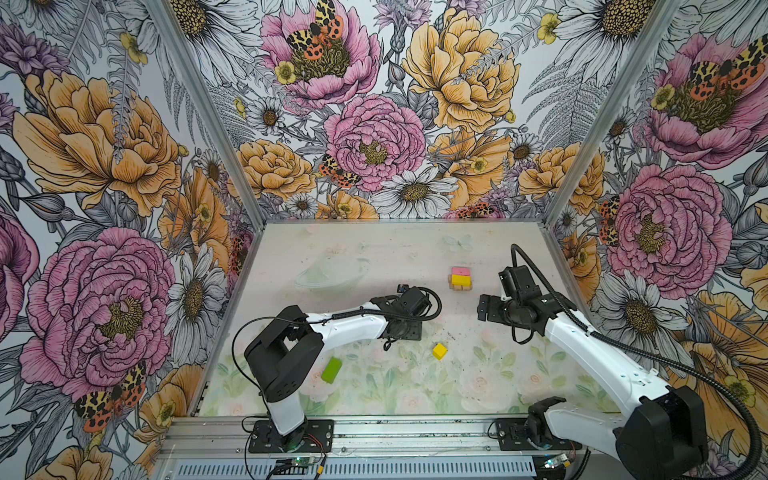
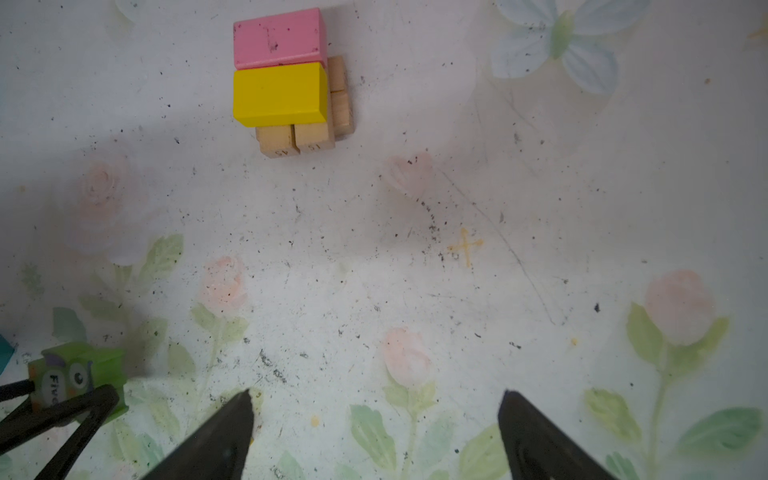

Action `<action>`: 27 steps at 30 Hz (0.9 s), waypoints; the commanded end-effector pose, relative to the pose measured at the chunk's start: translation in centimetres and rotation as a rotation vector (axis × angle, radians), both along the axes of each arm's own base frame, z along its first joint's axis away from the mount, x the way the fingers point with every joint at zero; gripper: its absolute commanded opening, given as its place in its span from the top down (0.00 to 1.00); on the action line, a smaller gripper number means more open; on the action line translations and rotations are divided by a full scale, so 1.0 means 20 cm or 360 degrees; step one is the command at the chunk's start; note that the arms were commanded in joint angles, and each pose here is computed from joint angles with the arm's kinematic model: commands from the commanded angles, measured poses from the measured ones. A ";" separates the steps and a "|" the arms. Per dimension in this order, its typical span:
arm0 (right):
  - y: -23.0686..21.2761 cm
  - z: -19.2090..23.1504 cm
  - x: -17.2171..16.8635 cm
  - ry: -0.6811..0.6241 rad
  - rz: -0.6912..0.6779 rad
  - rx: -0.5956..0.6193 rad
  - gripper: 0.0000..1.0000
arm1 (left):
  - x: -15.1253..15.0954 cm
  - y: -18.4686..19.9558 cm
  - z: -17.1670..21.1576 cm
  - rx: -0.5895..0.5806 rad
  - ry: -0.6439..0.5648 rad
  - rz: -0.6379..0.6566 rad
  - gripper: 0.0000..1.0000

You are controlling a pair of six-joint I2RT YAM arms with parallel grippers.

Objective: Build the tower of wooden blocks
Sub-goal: 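Carry the owl block with the left gripper over to the stack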

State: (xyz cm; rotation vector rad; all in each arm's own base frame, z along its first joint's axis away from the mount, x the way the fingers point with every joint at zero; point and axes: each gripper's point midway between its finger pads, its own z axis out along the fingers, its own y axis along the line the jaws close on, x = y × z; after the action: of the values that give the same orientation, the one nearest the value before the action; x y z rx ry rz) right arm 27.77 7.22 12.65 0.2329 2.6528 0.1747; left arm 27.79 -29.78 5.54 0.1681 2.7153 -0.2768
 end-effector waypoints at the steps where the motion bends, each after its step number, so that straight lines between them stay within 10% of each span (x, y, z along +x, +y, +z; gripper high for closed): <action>1: 0.01 0.09 0.08 -0.0085 0.0015 0.0034 0.06 | 0.09 -0.05 0.04 -0.0020 -0.0014 -0.0083 0.39; 27: -0.05 0.13 0.17 -0.0062 -0.0037 0.0075 0.06 | 0.54 -0.22 -0.08 -0.0092 0.0007 -0.0113 0.29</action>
State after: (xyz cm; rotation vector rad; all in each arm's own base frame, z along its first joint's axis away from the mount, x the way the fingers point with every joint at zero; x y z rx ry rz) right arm 30.60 6.04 14.05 0.2862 2.6296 0.2131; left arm 38.35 -33.41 3.55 0.2043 2.7162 -0.3450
